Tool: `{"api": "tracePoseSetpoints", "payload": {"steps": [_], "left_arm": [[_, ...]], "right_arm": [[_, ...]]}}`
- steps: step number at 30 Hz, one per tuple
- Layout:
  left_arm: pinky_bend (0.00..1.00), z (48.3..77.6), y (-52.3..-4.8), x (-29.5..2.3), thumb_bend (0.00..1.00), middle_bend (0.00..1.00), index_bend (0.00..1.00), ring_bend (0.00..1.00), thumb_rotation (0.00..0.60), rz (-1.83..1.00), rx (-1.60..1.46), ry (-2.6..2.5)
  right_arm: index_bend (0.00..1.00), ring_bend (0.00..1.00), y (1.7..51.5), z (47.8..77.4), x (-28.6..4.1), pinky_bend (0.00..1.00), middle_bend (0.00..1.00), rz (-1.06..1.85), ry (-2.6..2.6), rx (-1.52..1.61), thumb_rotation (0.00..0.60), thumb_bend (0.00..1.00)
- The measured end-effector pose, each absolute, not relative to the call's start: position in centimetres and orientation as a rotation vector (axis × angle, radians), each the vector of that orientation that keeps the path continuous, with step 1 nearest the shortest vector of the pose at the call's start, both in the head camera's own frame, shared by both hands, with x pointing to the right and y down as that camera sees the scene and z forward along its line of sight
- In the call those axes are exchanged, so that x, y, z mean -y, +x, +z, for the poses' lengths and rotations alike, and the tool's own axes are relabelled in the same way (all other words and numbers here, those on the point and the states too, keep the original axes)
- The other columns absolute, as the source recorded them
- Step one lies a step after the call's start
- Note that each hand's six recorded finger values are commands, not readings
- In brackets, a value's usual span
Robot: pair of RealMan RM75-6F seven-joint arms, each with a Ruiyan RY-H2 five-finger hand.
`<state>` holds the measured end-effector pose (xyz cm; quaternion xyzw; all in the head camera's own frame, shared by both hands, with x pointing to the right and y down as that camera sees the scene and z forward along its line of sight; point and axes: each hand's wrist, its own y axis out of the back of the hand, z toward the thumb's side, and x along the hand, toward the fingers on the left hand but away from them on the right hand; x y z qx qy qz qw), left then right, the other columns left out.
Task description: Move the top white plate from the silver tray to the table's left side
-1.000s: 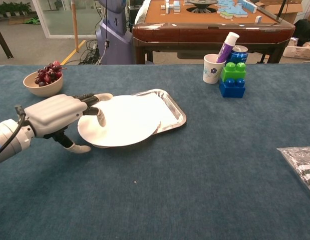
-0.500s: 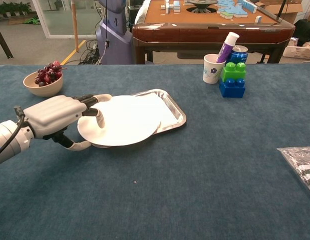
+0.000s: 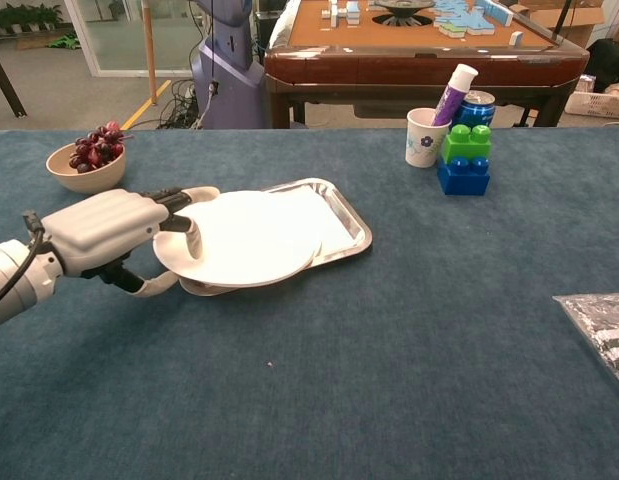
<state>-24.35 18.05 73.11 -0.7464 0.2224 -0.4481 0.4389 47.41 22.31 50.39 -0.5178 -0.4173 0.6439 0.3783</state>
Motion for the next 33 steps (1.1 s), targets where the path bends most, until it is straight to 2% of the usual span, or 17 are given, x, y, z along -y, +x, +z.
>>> {"api": "tracePoseSetpoints", "payload": {"steps": [7,19,33], "left_arm": [[0.16,72.9,-24.4,-18.1,0.4,0.0,0.47,0.0,0.6,-1.103,-0.559,-1.857],[0.18,72.7,-24.5,-18.2,0.39,0.0,0.47,0.0,0.6,-1.087,-0.569,-1.855],[0.22,72.2,-25.7,-18.0,0.39,0.02,0.54,0.0,0.6,-1.044,-0.652,-1.849]], "right_arm": [[0.46,0.34,47.4,50.4,-22.3,0.41,0.4,1.646,-1.324,1.066,0.6,0.19],[0.46,0.34,47.4,50.5,-22.3,0.41,0.4,1.649,-1.324,1.065,0.6,0.19],[0.46,0.34,47.4,50.6,-22.4,0.41,0.4,1.651,-1.328,1.06,0.6,0.19]]}}
